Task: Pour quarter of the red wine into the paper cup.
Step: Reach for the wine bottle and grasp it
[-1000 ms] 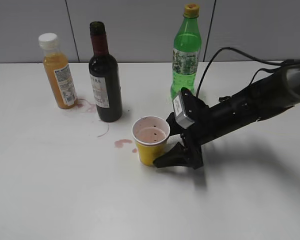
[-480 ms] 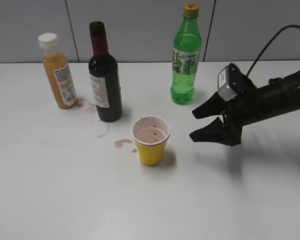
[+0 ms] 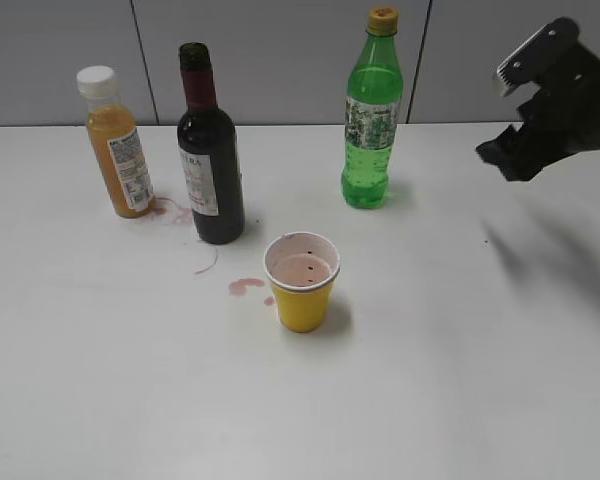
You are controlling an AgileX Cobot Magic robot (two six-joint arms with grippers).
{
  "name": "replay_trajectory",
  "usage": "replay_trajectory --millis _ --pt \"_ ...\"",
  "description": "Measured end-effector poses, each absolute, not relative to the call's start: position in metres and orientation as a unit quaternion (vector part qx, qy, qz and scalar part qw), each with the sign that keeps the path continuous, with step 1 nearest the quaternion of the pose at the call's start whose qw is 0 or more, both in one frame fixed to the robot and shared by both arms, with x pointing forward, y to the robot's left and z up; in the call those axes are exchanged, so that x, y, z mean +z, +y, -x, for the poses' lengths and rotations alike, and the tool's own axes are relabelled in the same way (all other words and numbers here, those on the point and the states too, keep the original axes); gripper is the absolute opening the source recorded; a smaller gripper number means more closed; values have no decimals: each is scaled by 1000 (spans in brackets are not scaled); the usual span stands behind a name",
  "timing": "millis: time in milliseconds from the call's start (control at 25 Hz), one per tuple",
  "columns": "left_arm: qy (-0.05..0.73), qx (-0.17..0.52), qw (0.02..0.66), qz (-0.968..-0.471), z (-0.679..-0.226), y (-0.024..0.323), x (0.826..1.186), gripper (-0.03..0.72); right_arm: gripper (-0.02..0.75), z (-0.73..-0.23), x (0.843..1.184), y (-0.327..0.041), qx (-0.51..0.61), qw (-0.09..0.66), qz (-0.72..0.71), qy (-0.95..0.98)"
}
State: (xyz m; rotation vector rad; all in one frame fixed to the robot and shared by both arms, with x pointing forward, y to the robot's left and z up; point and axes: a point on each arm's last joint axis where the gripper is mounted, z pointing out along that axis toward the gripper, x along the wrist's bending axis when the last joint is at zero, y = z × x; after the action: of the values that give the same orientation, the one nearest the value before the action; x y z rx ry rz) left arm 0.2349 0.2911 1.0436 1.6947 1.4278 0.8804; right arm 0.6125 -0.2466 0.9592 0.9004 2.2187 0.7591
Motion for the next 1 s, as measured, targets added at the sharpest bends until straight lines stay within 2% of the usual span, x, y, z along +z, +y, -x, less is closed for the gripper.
replay_trajectory --millis 160,320,440,640,720,840,1000 --pt "556 343 370 -660 -235 291 1044 517 594 -619 969 -272 223 373 -471 768" --pt "556 343 370 -660 -235 291 1044 517 580 -619 975 -289 186 367 -620 668" --pt "556 343 370 -660 -235 291 1044 517 552 -619 983 -291 150 324 -661 661" --pt "556 343 370 -660 -235 291 1044 517 541 -631 1023 -285 161 162 -697 680" --pt "556 343 370 -660 -235 291 1044 517 541 -635 1041 -288 166 118 -701 684" --pt "556 343 370 -660 -235 291 1044 517 541 -635 1070 -292 142 98 -693 700" --pt "556 343 370 -660 -235 291 1044 517 540 -631 1090 -293 142 101 -689 703"
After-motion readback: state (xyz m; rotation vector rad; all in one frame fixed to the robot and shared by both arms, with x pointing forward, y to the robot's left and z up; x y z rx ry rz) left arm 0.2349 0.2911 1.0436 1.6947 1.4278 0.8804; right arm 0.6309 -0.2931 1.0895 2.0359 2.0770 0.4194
